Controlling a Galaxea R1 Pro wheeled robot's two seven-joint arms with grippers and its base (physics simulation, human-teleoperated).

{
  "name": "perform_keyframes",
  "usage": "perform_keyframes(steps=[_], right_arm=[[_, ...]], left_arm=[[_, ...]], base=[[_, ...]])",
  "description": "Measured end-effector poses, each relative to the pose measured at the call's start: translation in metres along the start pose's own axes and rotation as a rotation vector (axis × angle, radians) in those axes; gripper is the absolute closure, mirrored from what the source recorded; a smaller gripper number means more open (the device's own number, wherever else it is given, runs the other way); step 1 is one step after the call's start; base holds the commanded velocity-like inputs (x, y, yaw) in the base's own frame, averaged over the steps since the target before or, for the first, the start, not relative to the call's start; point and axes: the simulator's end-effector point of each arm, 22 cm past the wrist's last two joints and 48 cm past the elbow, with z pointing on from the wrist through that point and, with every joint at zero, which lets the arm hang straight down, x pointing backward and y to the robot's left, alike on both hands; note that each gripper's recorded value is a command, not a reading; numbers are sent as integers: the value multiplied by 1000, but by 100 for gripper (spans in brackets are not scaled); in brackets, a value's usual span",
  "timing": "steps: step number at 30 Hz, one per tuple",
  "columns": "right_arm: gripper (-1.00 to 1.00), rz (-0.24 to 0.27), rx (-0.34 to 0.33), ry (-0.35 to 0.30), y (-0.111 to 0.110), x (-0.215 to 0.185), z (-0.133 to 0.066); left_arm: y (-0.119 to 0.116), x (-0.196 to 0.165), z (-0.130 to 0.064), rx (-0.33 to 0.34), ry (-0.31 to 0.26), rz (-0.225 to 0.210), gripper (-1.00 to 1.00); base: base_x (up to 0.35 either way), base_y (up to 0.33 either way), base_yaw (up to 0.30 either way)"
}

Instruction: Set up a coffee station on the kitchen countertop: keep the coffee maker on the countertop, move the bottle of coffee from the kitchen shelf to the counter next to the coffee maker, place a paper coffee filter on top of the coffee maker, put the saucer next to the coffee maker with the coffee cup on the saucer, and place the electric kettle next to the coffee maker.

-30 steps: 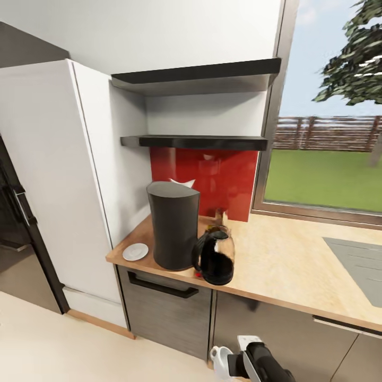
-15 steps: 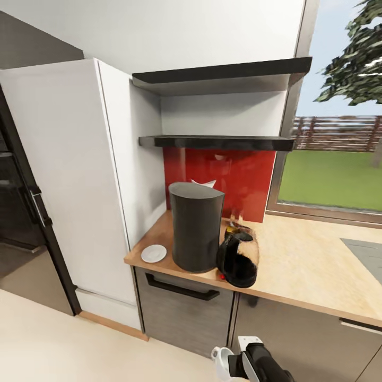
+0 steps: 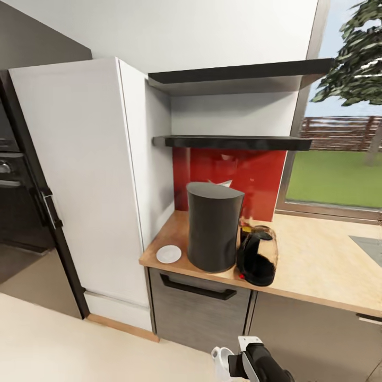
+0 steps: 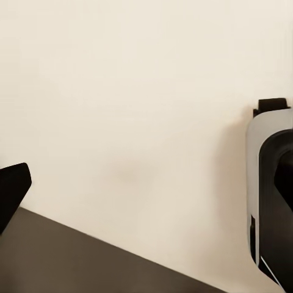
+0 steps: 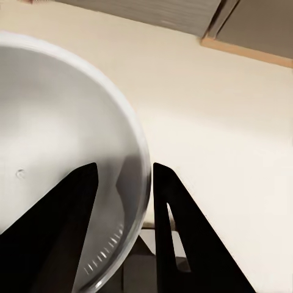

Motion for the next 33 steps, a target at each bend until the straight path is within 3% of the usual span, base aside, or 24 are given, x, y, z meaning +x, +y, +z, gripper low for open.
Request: perform_keyframes(steps=[7,26,33], right_arm=[[100,0,0,1,0,0,0],[100,2,1,-2,-1,-1,0],[100,2,1,-6,-1,-2,-1]], left_arm=[[-2,-1,-1,3,-1,1,-100],[-5,-1,-1,6,-2,0,-100],[-5,-3,-2,5,-5,-1,-100]], base=[[0,306,-244],[106,296,-8],[37,296,-181]])
